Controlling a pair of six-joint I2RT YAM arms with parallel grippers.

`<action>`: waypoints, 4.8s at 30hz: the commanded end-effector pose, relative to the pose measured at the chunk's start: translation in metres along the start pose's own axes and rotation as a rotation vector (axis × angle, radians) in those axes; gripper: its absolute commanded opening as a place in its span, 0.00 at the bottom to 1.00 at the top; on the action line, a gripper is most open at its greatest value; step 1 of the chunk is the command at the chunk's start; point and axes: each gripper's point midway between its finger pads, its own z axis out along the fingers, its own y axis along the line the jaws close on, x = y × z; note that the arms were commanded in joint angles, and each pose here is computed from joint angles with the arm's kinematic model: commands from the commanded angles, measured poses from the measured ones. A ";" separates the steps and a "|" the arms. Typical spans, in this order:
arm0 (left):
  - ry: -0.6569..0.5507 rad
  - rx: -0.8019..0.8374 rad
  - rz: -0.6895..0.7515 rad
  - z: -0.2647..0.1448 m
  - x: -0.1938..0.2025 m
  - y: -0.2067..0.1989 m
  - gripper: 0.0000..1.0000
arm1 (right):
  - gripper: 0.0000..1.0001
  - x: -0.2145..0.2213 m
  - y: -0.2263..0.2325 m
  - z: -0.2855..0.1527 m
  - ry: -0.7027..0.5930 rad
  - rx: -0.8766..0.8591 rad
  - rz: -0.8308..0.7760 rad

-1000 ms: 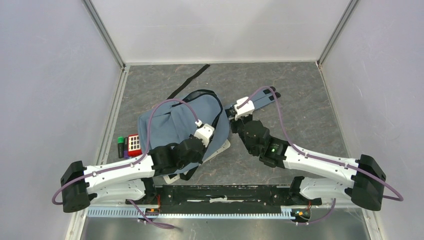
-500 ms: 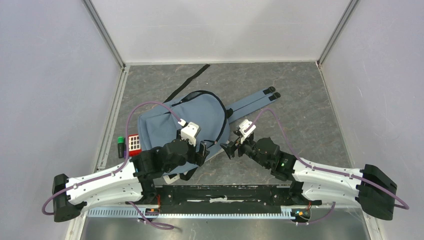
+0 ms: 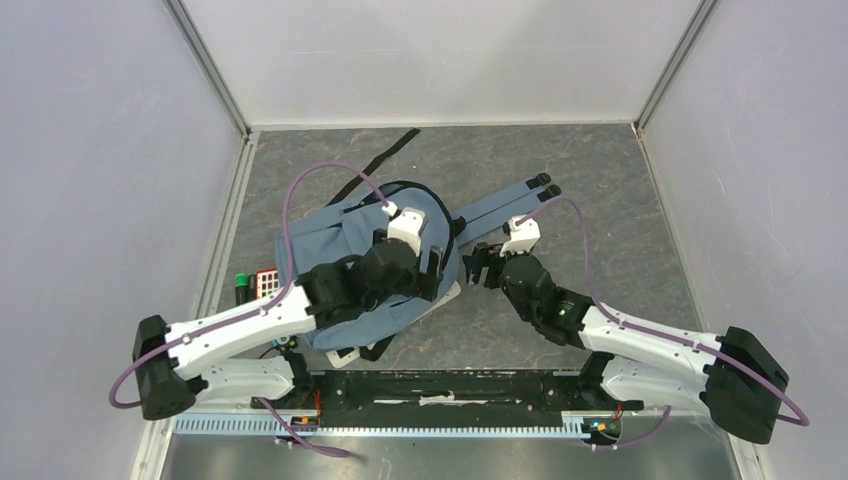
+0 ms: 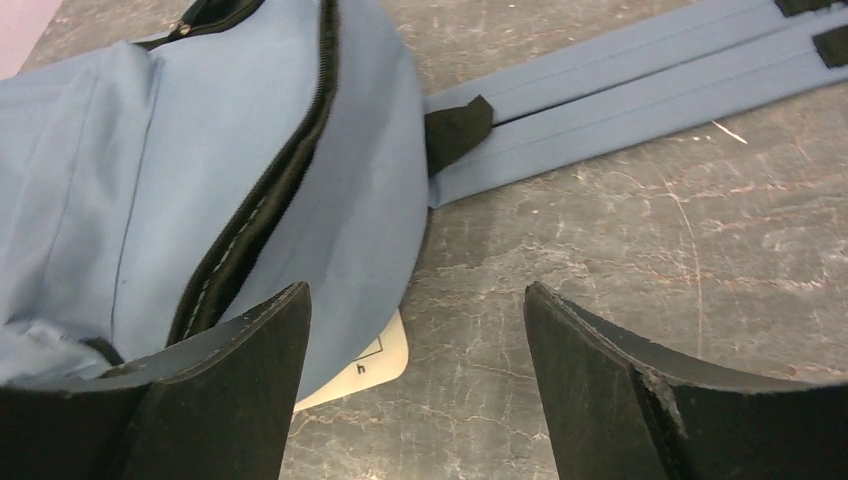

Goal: Pack the student bag
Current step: Zip the student bag at the center of the board.

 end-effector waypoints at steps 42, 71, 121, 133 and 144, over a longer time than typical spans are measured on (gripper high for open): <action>-0.082 -0.252 -0.065 0.063 -0.033 0.052 0.52 | 0.91 -0.034 0.046 0.057 0.045 -0.082 -0.051; 0.059 -0.078 -0.101 0.119 0.019 0.018 0.55 | 0.00 -0.051 0.012 0.052 -0.060 0.088 -0.022; 0.111 0.092 -0.123 -0.025 0.050 0.062 1.00 | 0.38 0.073 0.111 0.037 0.565 -0.552 -0.614; 0.172 0.162 -0.062 -0.006 0.054 0.044 1.00 | 0.00 0.040 0.116 0.036 0.400 -0.511 -0.522; 0.111 0.177 0.031 0.023 0.039 0.021 1.00 | 0.00 -0.007 0.089 0.011 -0.003 -0.345 -0.490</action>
